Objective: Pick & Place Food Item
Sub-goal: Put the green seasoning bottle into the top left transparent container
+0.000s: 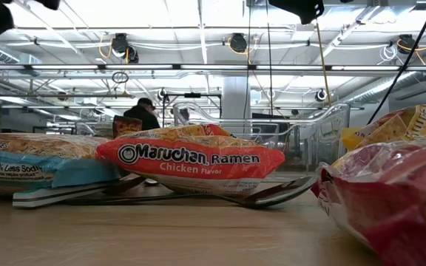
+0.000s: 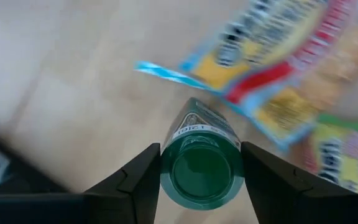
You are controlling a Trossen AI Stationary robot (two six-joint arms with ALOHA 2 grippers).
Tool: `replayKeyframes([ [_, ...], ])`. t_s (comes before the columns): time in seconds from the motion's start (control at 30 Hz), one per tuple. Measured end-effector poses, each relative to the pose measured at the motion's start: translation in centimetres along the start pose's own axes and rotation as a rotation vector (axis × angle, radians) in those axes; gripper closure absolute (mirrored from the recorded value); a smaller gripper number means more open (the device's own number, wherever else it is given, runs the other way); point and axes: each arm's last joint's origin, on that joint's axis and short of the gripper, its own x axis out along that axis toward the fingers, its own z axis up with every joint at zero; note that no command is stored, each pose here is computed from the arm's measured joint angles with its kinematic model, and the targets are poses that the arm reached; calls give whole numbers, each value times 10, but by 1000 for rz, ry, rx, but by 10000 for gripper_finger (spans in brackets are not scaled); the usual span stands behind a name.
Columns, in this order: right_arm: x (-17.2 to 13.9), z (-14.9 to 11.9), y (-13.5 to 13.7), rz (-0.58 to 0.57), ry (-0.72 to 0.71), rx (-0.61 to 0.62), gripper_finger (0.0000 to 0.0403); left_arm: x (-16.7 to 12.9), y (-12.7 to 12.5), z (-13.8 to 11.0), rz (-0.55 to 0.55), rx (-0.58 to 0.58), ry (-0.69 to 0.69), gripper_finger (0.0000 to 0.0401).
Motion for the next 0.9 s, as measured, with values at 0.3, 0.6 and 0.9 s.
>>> replayKeyframes([
  [0.3, 0, 0, 0, 0, 0, 3, 46, -1, 22, 39, 3, -48, -6, 202],
  [0.6, 0, 0, 0, 0, 2, 0, 46, -24, 57, 84, -61, 11, -83, 203],
  [0.9, 0, -1, 0, 0, 7, -1, 46, -55, 96, 123, -112, 70, -229, 203],
])
